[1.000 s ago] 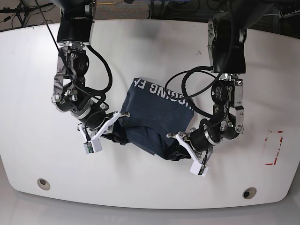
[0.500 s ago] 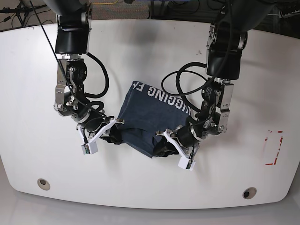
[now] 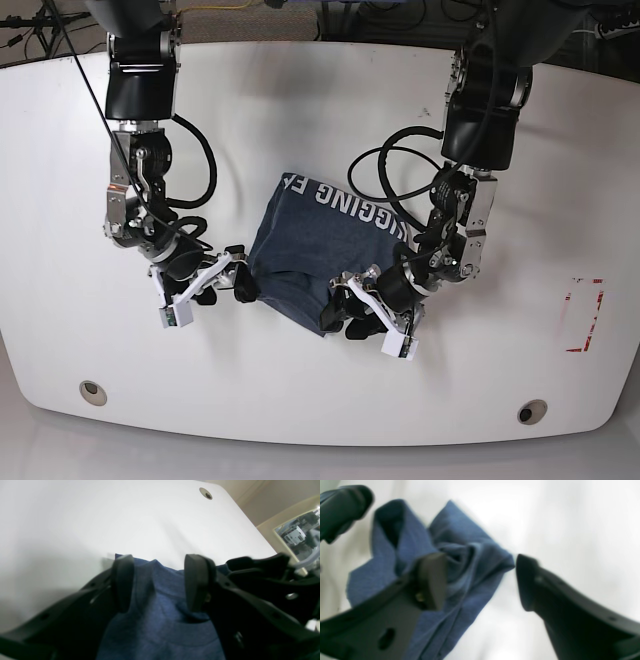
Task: Fold the T-shirt properly
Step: 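Tuck the bundle's sides under with both grippers, squaring it, then grasp the lettered edge with both grippers and fold it over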
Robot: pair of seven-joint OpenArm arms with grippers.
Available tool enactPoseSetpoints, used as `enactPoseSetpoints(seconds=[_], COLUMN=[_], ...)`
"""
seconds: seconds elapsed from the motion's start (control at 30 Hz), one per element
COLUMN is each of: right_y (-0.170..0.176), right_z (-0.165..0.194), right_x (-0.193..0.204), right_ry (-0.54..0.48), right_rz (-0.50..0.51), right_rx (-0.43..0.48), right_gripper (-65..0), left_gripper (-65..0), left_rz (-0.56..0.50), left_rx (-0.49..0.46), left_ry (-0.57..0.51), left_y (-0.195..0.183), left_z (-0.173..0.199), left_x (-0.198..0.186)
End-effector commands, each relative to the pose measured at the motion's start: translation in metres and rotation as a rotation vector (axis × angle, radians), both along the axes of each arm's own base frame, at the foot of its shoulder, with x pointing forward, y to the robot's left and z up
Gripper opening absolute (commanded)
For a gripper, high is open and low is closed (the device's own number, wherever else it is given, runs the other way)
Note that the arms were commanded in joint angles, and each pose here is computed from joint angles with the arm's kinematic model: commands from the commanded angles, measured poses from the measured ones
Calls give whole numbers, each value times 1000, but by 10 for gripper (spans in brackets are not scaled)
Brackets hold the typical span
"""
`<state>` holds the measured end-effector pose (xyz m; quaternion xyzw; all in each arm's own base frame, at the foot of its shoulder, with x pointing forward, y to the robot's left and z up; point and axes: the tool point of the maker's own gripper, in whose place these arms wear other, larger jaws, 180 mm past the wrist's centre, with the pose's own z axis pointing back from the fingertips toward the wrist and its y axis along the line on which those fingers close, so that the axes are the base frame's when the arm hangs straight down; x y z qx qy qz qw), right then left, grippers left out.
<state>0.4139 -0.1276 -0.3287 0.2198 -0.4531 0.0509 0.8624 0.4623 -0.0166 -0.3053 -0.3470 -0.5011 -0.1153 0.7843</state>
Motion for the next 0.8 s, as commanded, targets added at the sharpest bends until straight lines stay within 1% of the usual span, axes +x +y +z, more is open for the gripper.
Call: enactPoseSetpoints(seconds=[0.0, 0.07, 0.2, 0.3, 0.37, 0.47, 0.57, 0.67, 0.77], right_y=[2, 6, 16, 23, 28, 34, 42, 47, 47], right_z=[42, 52, 72, 80, 83, 81, 70, 58, 47], right_x=[4, -2, -17, -28, -35, -45, -52, -57, -60], right_ry=[-132, -158, -214, -242, -256, -251, -220, -186, -155], right_rz=[12, 31, 64, 87, 103, 113, 112, 106, 103], right_rx=[7, -7, -27, -34, -36, -28, 0, 24, 30], right_gripper=[-189, -192, -192, -192, -192, -201, -276, -404, -510], left_gripper=[-342, -339, -340, -340, -342, -343, -343, -343, -344], left_rz=[-13, -19, -20, -26, -28, -34, -35, -38, -43], left_rx=[-9, 6, 25, 38, 68, 118, 160, 184, 188], left_ry=[-101, -150, -220, -287, -342, -365, -336, -279, -227], left_y=[2, 7, 18, 23, 32, 47, 61, 70, 70], left_z=[35, 50, 68, 88, 102, 101, 84, 58, 36], left_x=[9, 10, 2, -5, -10, -22, -34, -47, -59])
